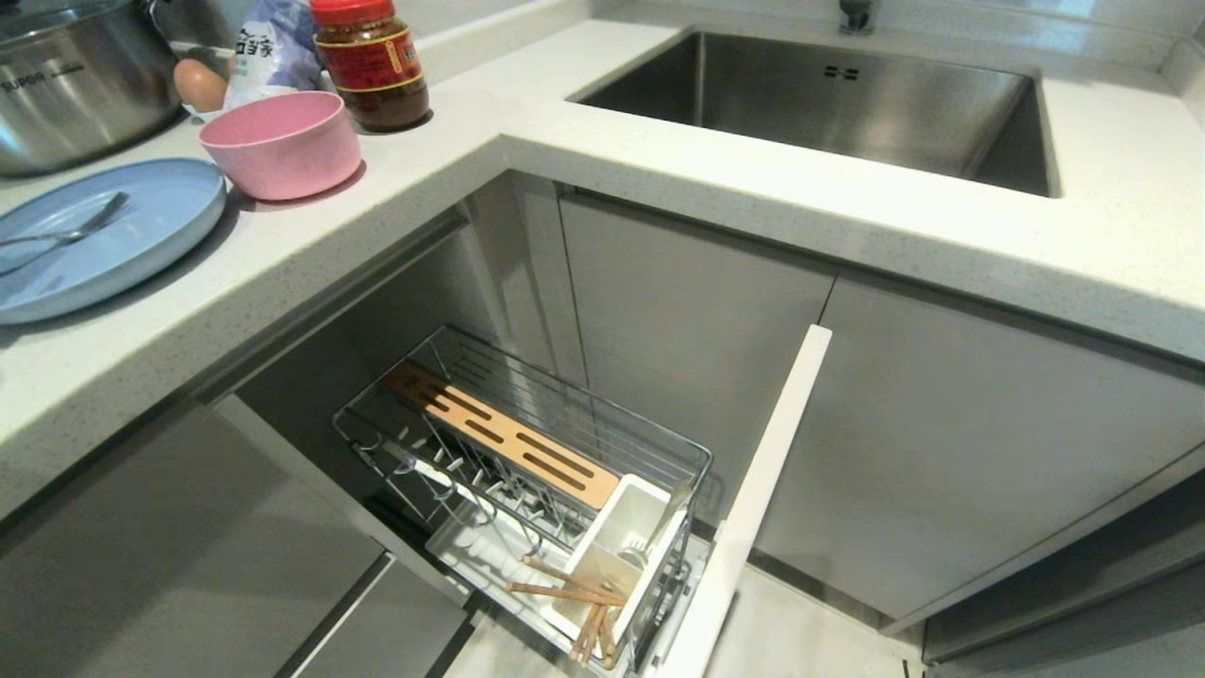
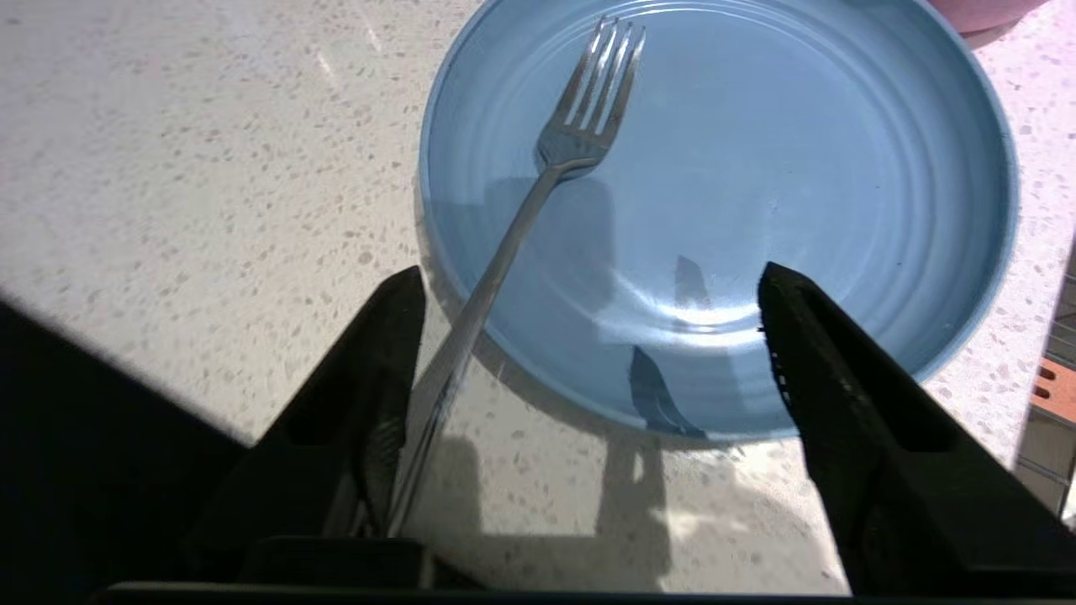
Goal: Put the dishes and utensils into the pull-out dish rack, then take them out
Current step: Pick up the fork and place it in the cupboard
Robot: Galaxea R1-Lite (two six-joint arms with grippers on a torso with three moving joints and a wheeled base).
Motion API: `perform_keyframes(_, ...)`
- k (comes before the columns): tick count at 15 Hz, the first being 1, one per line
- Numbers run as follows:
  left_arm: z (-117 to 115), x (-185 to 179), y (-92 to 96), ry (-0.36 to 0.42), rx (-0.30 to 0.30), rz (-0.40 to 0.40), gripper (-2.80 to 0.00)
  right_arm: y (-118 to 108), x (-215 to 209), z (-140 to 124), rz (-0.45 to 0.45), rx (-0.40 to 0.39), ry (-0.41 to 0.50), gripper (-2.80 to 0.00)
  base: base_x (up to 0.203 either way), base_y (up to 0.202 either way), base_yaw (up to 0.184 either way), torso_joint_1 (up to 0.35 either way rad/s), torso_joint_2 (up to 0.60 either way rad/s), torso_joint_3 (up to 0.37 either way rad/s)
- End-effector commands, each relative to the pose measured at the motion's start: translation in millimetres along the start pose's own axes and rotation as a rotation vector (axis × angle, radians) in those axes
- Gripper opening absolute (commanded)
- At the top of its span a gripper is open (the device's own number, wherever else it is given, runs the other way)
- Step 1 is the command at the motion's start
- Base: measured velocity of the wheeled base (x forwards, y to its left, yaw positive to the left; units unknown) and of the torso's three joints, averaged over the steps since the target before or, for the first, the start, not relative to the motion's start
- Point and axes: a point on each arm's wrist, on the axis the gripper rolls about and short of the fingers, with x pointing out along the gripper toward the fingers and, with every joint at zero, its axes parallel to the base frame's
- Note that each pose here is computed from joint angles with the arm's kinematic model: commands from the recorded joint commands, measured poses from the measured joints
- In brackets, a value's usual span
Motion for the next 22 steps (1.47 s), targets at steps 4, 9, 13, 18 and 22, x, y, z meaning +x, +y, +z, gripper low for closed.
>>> perform_keyframes(4, -8, 31, 13.0, 0.024, -0.012, -0.085, 0.00, 0, 0, 0, 0.000, 0.001, -0.005, -2.80, 0.000, 0.000, 0.000, 0.000, 0.00, 0.000)
perform_keyframes(9, -10, 49, 14.5, 0.031, -0.009, -0.136, 0.00, 0, 0, 0, 0.000, 0.001, -0.005, -2.80, 0.000, 0.000, 0.000, 0.000, 0.00, 0.000)
perform_keyframes(13, -11, 52, 10.9, 0.016, -0.013, -0.192, 0.00, 0, 0, 0, 0.000, 0.001, -0.005, -2.80, 0.000, 0.000, 0.000, 0.000, 0.00, 0.000)
perform_keyframes(18, -12, 56, 3.2, 0.022, -0.013, -0.225, 0.00, 0, 0, 0, 0.001, 0.001, -0.005, -2.80, 0.000, 0.000, 0.000, 0.000, 0.00, 0.000)
perform_keyframes(22, -7, 59, -9.7, 0.041, 0.008, -0.221, 0.00, 0, 0, 0, 0.000, 0.001, -0.005, -2.80, 0.000, 0.000, 0.000, 0.000, 0.00, 0.000)
